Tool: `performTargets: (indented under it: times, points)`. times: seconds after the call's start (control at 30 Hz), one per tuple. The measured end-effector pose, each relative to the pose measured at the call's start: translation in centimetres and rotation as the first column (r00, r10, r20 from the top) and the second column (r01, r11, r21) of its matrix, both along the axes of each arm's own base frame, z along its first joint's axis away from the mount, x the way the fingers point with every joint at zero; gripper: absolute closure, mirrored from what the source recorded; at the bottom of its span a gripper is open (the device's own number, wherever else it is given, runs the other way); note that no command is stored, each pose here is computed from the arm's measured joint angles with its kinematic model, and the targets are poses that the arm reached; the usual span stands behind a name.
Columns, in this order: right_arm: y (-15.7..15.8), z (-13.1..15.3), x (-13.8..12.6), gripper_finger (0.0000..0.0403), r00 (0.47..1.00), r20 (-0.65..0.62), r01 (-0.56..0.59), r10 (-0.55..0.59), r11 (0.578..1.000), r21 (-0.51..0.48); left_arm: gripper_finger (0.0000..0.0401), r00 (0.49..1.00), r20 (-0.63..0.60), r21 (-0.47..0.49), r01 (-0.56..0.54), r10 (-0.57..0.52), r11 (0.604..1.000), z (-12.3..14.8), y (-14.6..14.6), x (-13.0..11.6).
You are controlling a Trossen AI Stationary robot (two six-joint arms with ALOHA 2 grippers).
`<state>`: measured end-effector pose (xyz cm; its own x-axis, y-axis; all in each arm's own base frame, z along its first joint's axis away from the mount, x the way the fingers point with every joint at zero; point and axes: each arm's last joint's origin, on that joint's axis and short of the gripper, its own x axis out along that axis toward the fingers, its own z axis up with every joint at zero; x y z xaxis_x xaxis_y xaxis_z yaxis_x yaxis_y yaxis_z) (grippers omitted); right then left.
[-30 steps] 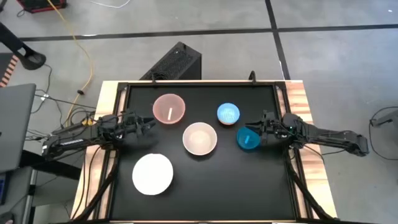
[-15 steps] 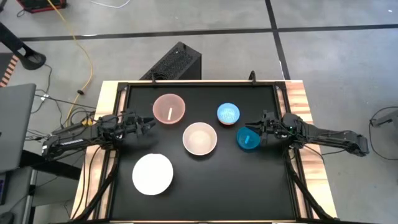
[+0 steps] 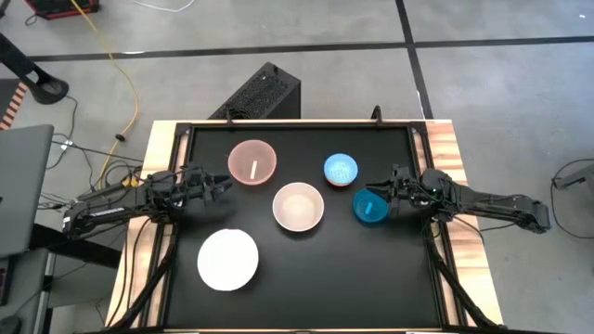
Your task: Nest bowls inside each other
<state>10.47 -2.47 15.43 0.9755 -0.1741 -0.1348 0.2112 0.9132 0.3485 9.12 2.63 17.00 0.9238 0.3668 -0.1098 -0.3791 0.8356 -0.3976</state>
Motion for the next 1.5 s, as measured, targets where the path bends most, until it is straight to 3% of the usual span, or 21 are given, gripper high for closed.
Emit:
performTargets:
  times: [1.5]
  points:
    - [-0.02, 0.00, 0.00, 0.0340, 1.000, 0.000, 0.003, -0.003, 1.000, -0.001, 0.0237, 0.999, 0.013, 0.021, -0.033, 0.032, 0.999, 0.13, 0.10, 0.00]
